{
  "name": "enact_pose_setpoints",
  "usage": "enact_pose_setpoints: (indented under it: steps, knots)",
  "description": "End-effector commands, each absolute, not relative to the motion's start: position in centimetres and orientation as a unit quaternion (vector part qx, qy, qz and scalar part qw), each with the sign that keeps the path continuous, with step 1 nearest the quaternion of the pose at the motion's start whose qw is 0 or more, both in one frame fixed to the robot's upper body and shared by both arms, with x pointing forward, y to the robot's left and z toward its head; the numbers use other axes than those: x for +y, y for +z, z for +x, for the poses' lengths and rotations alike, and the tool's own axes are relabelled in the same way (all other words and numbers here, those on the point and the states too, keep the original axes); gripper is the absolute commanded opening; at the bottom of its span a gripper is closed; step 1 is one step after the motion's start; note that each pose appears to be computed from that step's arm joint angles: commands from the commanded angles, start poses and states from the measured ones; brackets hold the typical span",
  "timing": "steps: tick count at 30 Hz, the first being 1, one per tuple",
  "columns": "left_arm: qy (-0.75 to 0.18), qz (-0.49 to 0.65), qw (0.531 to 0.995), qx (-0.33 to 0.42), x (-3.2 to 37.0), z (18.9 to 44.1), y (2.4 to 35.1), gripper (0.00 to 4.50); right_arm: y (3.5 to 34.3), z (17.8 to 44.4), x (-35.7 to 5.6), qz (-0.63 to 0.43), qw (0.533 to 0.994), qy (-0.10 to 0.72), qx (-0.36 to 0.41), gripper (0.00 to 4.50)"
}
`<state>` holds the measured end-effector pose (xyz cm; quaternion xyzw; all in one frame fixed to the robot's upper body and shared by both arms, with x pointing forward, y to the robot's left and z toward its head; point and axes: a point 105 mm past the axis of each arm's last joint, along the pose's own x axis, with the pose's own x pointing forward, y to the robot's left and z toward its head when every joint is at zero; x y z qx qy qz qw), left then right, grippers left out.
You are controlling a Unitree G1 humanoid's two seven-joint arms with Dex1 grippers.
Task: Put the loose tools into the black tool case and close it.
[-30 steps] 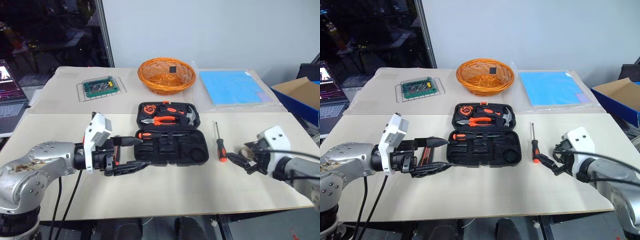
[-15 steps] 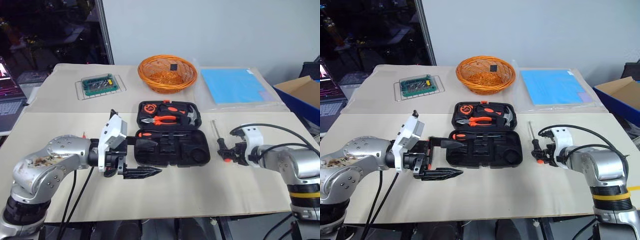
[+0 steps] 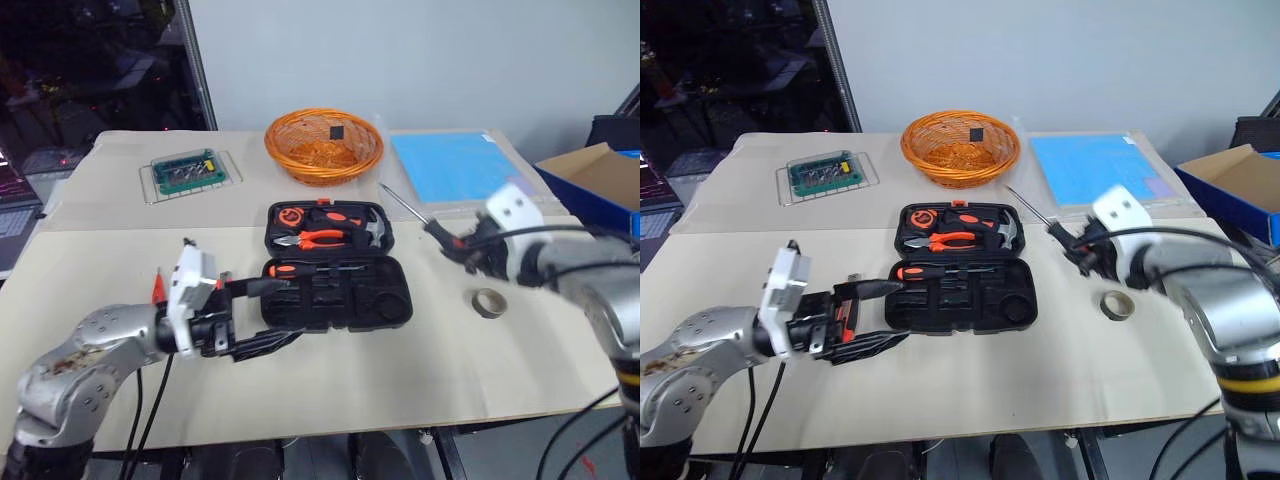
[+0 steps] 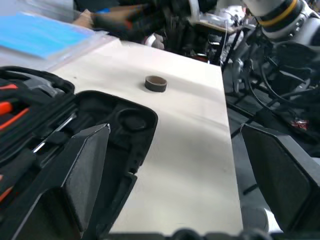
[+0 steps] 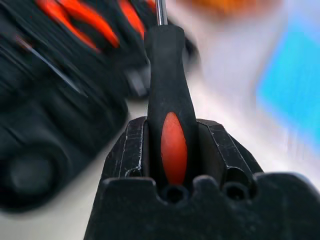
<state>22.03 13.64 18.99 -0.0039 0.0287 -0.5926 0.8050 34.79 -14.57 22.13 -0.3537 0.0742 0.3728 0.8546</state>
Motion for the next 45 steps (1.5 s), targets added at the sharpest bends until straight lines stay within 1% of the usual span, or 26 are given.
enact_pose_setpoints:
  steps: [1,3,6,9,12,17,19,20,21,22,23,24,26,31,33,34,35,36,38,39,40,41,42,43,45]
  knots:
    - [-0.597,0.008,0.802,0.008,14.1,21.0,20.0,4.50,19.1,36.1,-12.2,-0.446,0.771,0.447,0.079,1.02]
    - [-0.594,0.009,0.804,0.007,14.5,20.9,20.2,4.50,17.9,36.5,-11.7,-0.467,0.742,0.472,0.093,1.02]
    - [-0.585,0.013,0.811,0.008,14.8,20.6,20.2,4.50,16.2,36.4,-12.3,-0.480,0.709,0.502,0.124,1.02]
    - [-0.579,0.014,0.815,0.007,15.0,20.4,20.3,4.50,15.2,36.2,-12.5,-0.489,0.689,0.517,0.136,1.02]
    - [-0.577,0.016,0.816,0.008,14.9,20.1,20.2,4.50,13.6,36.1,-13.0,-0.508,0.665,0.523,0.165,1.02]
    - [-0.574,0.022,0.819,0.007,15.0,20.1,20.4,4.50,12.5,37.0,-12.9,-0.501,0.667,0.520,0.182,1.02]
    - [-0.574,0.025,0.818,0.007,15.1,20.1,20.4,4.50,12.3,36.7,-12.6,-0.484,0.661,0.542,0.189,1.02]
    - [-0.574,0.025,0.819,0.007,15.1,20.1,20.5,4.50,12.5,36.5,-12.3,-0.460,0.668,0.552,0.193,1.52]
    - [-0.574,0.026,0.819,0.007,15.1,20.1,20.5,4.50,12.6,36.2,-12.1,-0.451,0.665,0.563,0.194,2.03]
    - [-0.573,0.026,0.819,0.007,15.2,20.2,20.5,4.50,12.7,35.8,-12.1,-0.447,0.660,0.572,0.192,2.20]
    - [-0.572,0.026,0.820,0.007,15.2,20.3,20.5,4.50,13.0,35.8,-12.0,-0.446,0.664,0.571,0.185,2.68]
    - [-0.571,0.026,0.820,0.007,15.2,20.3,20.5,4.50,13.8,35.9,-11.9,-0.438,0.678,0.564,0.172,2.92]
    - [-0.570,0.025,0.821,0.007,15.2,20.4,20.4,4.50,15.6,35.8,-11.7,-0.428,0.693,0.562,0.142,2.92]
    - [-0.568,0.023,0.823,0.005,15.2,20.7,20.4,4.50,19.5,34.7,-11.2,-0.356,0.740,0.564,0.092,2.92]
    - [-0.567,0.022,0.824,0.004,15.2,20.9,20.4,4.50,20.4,34.7,-10.8,-0.295,0.773,0.555,0.080,2.41]
    - [-0.566,0.022,0.824,0.003,15.2,20.9,20.5,4.50,20.6,34.5,-10.5,-0.273,0.782,0.556,0.074,2.20]
    - [-0.563,0.021,0.826,0.002,15.3,21.1,20.5,4.50,20.5,34.7,-10.4,-0.263,0.795,0.543,0.067,1.83]
    - [-0.561,0.020,0.827,0.001,15.4,21.1,20.5,4.50,20.3,34.9,-10.5,-0.258,0.806,0.528,0.065,1.60]
    - [-0.557,0.021,0.830,0.000,15.5,21.2,20.5,4.50,20.0,35.2,-10.2,-0.246,0.826,0.504,0.055,0.84]
    - [-0.553,0.022,0.833,0.000,15.6,21.3,20.5,4.50,19.6,35.3,-9.7,-0.233,0.842,0.484,0.048,0.58]
    - [-0.549,0.022,0.835,-0.001,15.7,21.4,20.5,4.50,18.9,35.3,-9.4,-0.239,0.851,0.466,0.040,0.18]
    - [-0.546,0.022,0.838,-0.001,15.8,21.4,20.4,4.50,18.2,35.3,-9.3,-0.254,0.858,0.445,0.032,0.04]
    - [-0.542,0.023,0.840,0.000,15.9,21.5,20.4,4.50,17.0,35.1,-9.2,-0.258,0.865,0.430,0.038,0.04]
    - [-0.540,0.024,0.841,0.001,16.0,21.5,20.3,4.50,15.9,34.8,-9.1,-0.268,0.864,0.424,0.046,0.04]
    - [-0.538,0.025,0.843,0.003,16.2,21.4,20.2,4.50,12.8,33.8,-9.1,-0.306,0.848,0.426,0.078,0.04]
